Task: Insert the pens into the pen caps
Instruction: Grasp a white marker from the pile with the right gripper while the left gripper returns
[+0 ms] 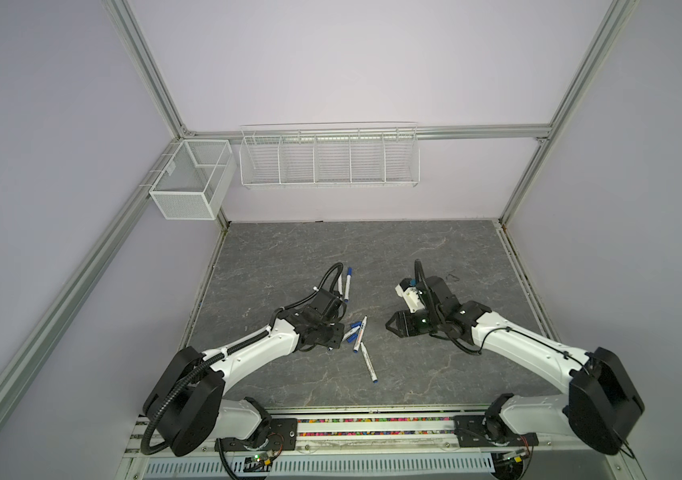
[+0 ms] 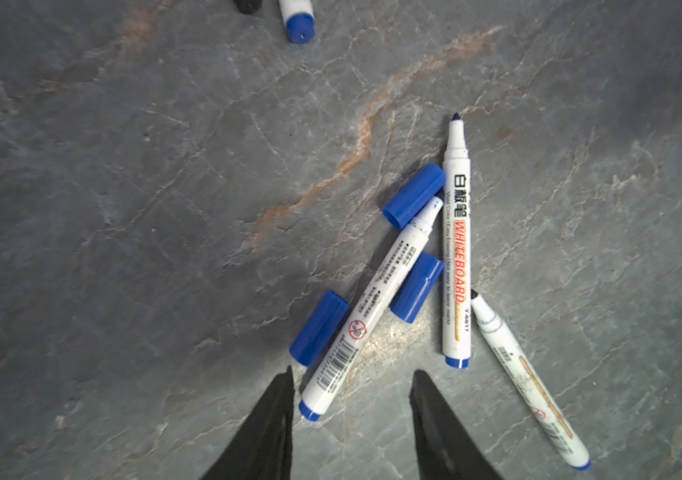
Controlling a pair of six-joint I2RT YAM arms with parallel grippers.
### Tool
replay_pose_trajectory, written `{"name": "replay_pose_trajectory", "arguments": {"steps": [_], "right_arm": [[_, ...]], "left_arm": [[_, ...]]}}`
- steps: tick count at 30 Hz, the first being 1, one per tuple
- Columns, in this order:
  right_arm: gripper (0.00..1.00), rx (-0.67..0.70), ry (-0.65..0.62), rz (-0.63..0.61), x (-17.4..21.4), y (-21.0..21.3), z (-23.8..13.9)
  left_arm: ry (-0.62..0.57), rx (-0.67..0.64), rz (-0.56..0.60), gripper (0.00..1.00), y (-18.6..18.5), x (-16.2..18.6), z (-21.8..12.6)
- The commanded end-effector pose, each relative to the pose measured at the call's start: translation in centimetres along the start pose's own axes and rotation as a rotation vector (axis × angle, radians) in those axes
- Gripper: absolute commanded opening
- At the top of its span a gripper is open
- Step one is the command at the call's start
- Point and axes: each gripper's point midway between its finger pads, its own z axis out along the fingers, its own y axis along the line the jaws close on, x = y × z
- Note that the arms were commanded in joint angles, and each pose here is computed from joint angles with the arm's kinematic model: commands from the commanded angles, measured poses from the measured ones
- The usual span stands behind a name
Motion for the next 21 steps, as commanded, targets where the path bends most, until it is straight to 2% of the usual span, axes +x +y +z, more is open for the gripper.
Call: {"name": "replay_pose_trajectory", "arguments": {"steps": [1,4,11,16,21], "right_arm": [[0.51,0.002,0.03,-0.093,-0.6,2.0,1.0],[0.51,0.018,0.066,-0.152,-0.5,3.1,2.0],[0.51,0.107,0.226,-0.298,2.4,4.6,4.9],[0.5,0.251,0.346,-0.376,5.7,3.1,6.7],[0.5,0.318,0.364,-0.392,6.1,1.8,7.6]], "left_arm": [[-0.06,-0.064,-0.1,0.46,2.0,-1.4,-1.2],[-0.04,-0.054,-0.174,0.46,3.3,-1.2,-1.0],[-0.036,-0.094,-0.192,0.46,4.3,-0.8,-0.6],[-0.073,-0.117,-0.202,0.46,4.7,-1.5,-1.0],[-0.102,-0.112,-0.21,0.46,4.6,-1.9,-1.5]]}}
